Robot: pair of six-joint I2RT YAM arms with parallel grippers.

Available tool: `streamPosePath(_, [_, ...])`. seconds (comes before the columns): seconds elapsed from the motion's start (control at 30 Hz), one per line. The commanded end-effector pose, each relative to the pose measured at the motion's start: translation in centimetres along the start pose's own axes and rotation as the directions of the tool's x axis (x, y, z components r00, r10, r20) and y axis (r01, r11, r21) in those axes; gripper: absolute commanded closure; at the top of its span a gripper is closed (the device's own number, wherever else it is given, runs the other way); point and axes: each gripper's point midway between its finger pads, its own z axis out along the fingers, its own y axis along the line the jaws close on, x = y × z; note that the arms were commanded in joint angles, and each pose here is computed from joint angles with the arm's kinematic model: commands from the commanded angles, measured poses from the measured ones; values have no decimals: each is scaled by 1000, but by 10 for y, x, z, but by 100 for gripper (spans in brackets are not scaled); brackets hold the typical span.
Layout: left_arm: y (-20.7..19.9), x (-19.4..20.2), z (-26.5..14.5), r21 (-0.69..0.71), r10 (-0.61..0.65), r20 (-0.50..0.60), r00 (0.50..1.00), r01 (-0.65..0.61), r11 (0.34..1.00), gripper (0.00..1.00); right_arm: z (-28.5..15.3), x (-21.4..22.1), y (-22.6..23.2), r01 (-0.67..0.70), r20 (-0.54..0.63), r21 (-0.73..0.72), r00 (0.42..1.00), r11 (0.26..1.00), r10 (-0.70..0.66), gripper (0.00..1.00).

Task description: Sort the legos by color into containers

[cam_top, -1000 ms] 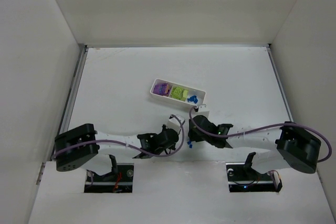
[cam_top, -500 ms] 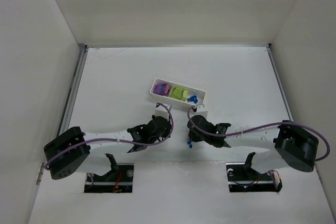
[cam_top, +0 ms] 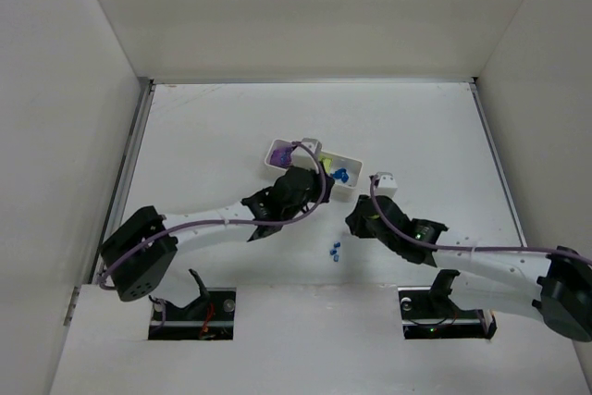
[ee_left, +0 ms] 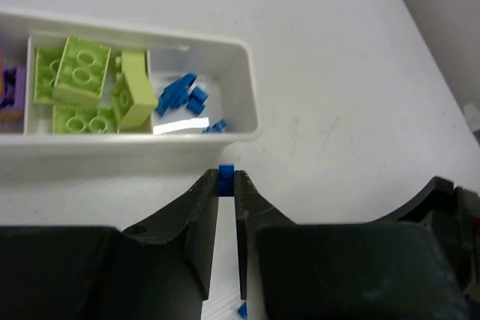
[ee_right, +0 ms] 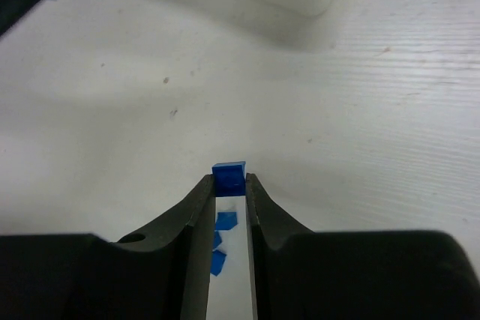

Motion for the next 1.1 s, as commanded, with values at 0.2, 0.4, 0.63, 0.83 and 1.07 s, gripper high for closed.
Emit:
streamPosePath(0.2, [-15, -28, 81, 15, 10, 30, 1000, -10, 1000, 88, -5, -30, -22, -96, 112, 9, 989, 995, 94, 74])
streamPosePath(0.4, [-10, -41, 99, -11, 0, 49, 999, 1, 1000, 83, 3, -52, -24, -118, 158, 0, 981, 993, 116, 74])
streamPosePath(0.63, [-2, -49, 71, -40, 31, 90, 995, -27, 999, 83, 11, -83, -24, -139, 211, -5, 968, 990, 137, 74])
streamPosePath(0.83, [11, -4, 28, -75, 49, 40, 998, -46, 996, 77, 33, -112, -12, -136, 231, -12, 963, 991, 135, 74])
streamPosePath(1.07, [-4, 59, -21, -6, 101, -64, 993, -101, 995, 67, 60, -143, -11, -135, 259, 30, 958, 990, 123, 71])
